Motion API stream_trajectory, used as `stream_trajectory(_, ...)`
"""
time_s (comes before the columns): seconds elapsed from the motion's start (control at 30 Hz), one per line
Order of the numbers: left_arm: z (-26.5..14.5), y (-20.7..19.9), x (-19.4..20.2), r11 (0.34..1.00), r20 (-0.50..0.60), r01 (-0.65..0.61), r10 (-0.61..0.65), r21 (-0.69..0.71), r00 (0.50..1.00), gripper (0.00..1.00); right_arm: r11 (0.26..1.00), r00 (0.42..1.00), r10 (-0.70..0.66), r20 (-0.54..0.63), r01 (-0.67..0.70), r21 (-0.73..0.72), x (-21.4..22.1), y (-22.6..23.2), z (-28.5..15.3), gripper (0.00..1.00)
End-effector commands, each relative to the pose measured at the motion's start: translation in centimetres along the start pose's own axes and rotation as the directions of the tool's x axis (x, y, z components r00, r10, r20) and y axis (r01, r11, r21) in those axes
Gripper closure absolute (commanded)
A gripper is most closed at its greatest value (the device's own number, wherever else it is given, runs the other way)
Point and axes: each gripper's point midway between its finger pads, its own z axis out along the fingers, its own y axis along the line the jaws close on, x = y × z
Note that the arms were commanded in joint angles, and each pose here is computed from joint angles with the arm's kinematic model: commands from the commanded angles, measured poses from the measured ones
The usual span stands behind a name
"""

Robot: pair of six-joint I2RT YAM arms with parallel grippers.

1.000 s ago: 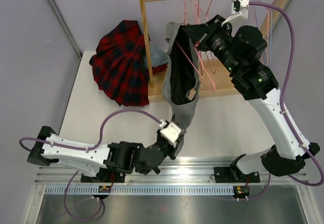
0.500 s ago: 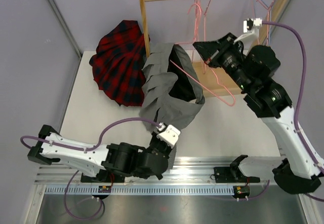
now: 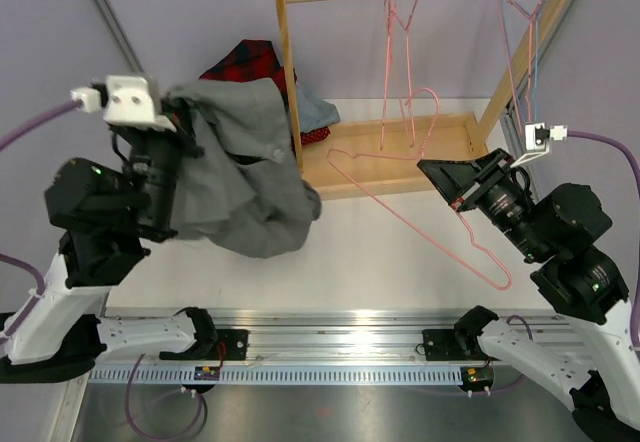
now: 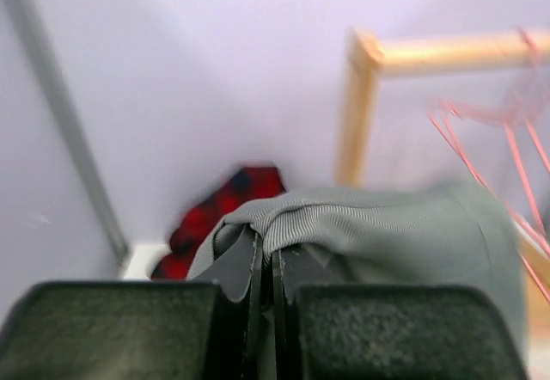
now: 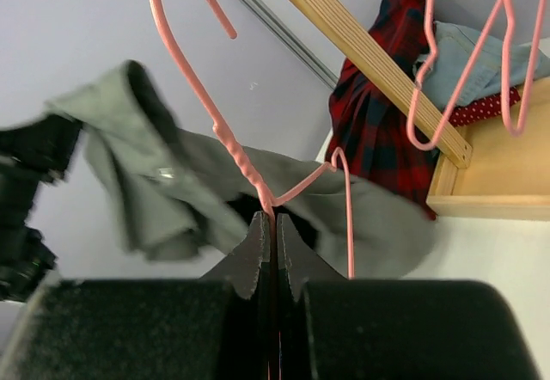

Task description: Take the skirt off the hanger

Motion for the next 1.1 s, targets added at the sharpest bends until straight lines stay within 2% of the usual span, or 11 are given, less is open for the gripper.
stream_trajectory(0.0, 3.9, -0.7, -4.2, 0.99, 0.121, -0.138, 0.133, 0.028, 0.984, 1.0, 0.999, 1.0, 0.026, -0.006, -0.026, 0.047, 1.0, -1.6, 0.0, 1.0)
stream_trajectory(0.17, 10.8, 2.8, -7.4, 0.99, 0.172, -0.124, 0.133, -0.06, 0.976, 1.0, 0.996, 0.999, 0.034, -0.033, -0.031, 0.078, 2.6, -3.3, -0.4, 1.0)
stream_trajectory(0.27, 17.3, 3.3, -5.0, 0.994, 0.144, -0.1, 0.105, -0.041, 0.984, 1.0, 0.995, 0.998, 0.019, -0.053, -0.014, 0.099, 3.4, -4.2, -0.8, 1.0)
stream_trajectory(0.4, 22.0, 4.0, -7.3, 1.0, 0.272, -0.02, 0.023, -0.013, 0.962, 1.0, 0.991, 0.996, -0.007, -0.087, 0.018, 0.135, 4.5, -5.6, -1.1, 1.0)
stream_trajectory(0.57, 28.8, 4.4, -2.6, 0.998, 0.313, 0.063, -0.067, 0.021, 0.947, 1.0, 0.985, 0.991, -0.049, -0.122, 0.068, 0.156, 5.4, -6.7, -1.7, 1.0)
stream_trajectory(0.67, 32.2, 4.8, 5.3, 0.985, 0.196, 0.172, -0.171, 0.012, 0.965, 0.98, 0.987, 0.992, -0.071, -0.107, 0.085, 0.14, 5.2, -6.6, -2.1, 1.0)
stream_trajectory(0.73, 33.7, 5.1, 12.5, 0.972, 0.069, 0.226, -0.222, -0.057, 0.973, 0.77, 0.99, 0.992, -0.082, -0.094, 0.092, 0.105, 4.9, -5.9, -2.5, 1.0)
stream_trajectory(0.77, 33.9, 5.3, 14.6, 0.966, 0.023, 0.246, -0.245, -0.078, 0.969, 0.54, 0.991, 0.992, -0.092, -0.089, 0.1, 0.092, 4.7, -5.7, -2.6, 1.0)
stream_trajectory(0.8, 34.4, 5.3, 17.7, 0.961, -0.049, 0.257, -0.263, -0.102, 0.964, 0.02, 0.993, 0.992, -0.096, -0.085, 0.102, 0.066, 4.6, -5.1, -2.9, 1.0)
stream_trajectory(0.97, 29.7, 7.5, 24.2, 0.917, -0.258, 0.286, -0.358, -0.277, 0.897, 0.01, 0.987, 0.985, -0.16, -0.059, 0.162, 0.024, 3.1, -3.6, -3.6, 1.0)
stream_trajectory(1.07, 24.9, 8.4, 19.1, 0.915, -0.181, 0.292, -0.349, -0.28, 0.92, 0.01, 0.968, 0.976, -0.218, 0.022, 0.214, 0.128, -0.1, -4.0, -3.8, 1.0)
